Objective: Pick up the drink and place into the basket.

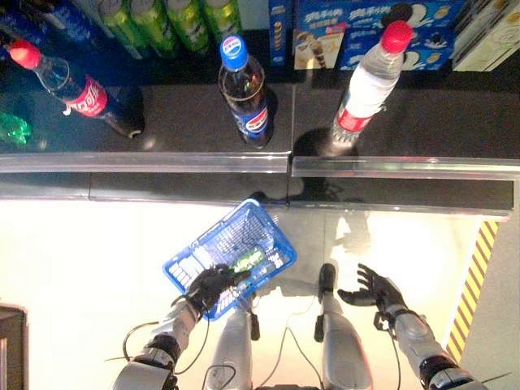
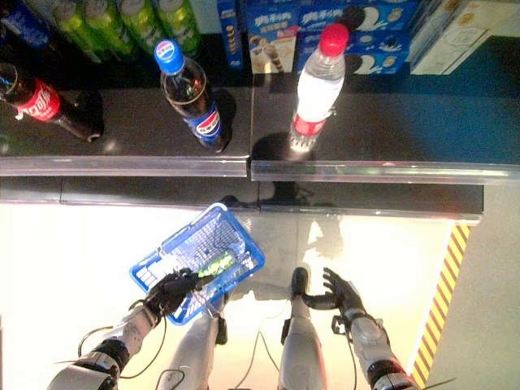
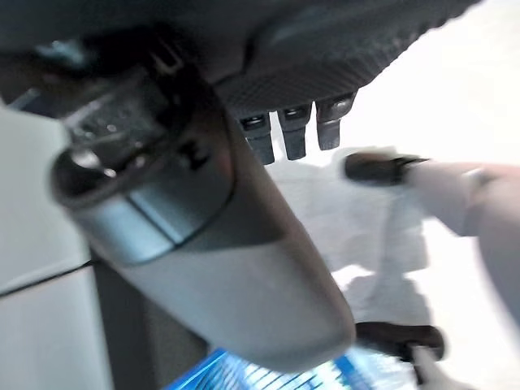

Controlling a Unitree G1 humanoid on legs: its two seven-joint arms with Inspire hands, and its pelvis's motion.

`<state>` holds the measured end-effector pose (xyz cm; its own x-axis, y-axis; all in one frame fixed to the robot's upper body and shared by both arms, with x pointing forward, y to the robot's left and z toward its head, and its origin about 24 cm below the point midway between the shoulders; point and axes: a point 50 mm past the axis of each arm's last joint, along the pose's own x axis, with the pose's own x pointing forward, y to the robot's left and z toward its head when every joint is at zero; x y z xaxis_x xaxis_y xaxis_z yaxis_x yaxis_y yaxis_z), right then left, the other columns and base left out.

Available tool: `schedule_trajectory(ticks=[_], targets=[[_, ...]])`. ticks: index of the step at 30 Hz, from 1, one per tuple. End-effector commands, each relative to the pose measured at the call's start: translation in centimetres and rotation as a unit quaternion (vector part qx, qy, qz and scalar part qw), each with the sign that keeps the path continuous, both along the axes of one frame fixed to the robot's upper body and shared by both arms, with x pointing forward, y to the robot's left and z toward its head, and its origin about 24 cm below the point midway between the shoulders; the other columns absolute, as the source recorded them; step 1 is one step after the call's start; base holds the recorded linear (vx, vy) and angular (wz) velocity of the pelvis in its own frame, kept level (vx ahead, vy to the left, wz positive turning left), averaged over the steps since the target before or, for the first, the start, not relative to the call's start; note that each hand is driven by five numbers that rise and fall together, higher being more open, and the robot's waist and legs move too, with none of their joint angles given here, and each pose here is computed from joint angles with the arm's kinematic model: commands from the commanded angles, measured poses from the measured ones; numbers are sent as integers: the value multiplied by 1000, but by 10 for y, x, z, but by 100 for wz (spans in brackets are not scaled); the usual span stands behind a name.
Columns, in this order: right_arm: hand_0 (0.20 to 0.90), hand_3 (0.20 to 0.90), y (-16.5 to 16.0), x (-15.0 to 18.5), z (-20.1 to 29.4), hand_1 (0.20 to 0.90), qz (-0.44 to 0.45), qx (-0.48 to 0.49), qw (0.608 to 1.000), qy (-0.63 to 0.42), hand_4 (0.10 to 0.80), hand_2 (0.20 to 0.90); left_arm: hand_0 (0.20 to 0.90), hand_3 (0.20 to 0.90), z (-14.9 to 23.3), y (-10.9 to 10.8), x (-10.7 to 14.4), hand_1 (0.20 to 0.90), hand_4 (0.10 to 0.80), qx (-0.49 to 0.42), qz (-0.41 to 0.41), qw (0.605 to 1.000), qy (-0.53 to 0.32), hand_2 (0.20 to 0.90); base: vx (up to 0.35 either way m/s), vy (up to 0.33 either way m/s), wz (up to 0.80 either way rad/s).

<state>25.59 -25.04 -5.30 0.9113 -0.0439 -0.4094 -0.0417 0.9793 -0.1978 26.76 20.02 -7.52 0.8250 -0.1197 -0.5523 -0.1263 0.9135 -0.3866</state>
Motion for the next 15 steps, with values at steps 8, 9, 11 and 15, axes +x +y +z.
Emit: schedule_trajectory(ticks=[8, 9, 11, 15], targets=[[900, 900, 46, 22, 83, 900, 75, 12, 966, -247, 800, 900, 300, 200, -27, 41, -57, 300, 100, 45, 34, 997, 56, 300, -7, -14, 8], [900, 900, 49, 22, 91, 900, 84, 10, 961, -263, 800, 900, 300, 200, -28, 42, -59, 300, 100, 46, 35, 997, 57, 300, -15, 5, -5], [900, 900, 57, 23, 106, 900, 106, -7, 949, -296, 800, 900, 300, 200, -30, 43, -62, 300, 100, 45, 38, 997, 59, 300, -10, 23, -6], [900, 900, 59, 24, 136, 900, 127, -21, 927, -352, 800, 900, 300, 200, -32, 44, -68, 300, 100, 34, 48, 997, 58, 300, -18, 66, -4]])
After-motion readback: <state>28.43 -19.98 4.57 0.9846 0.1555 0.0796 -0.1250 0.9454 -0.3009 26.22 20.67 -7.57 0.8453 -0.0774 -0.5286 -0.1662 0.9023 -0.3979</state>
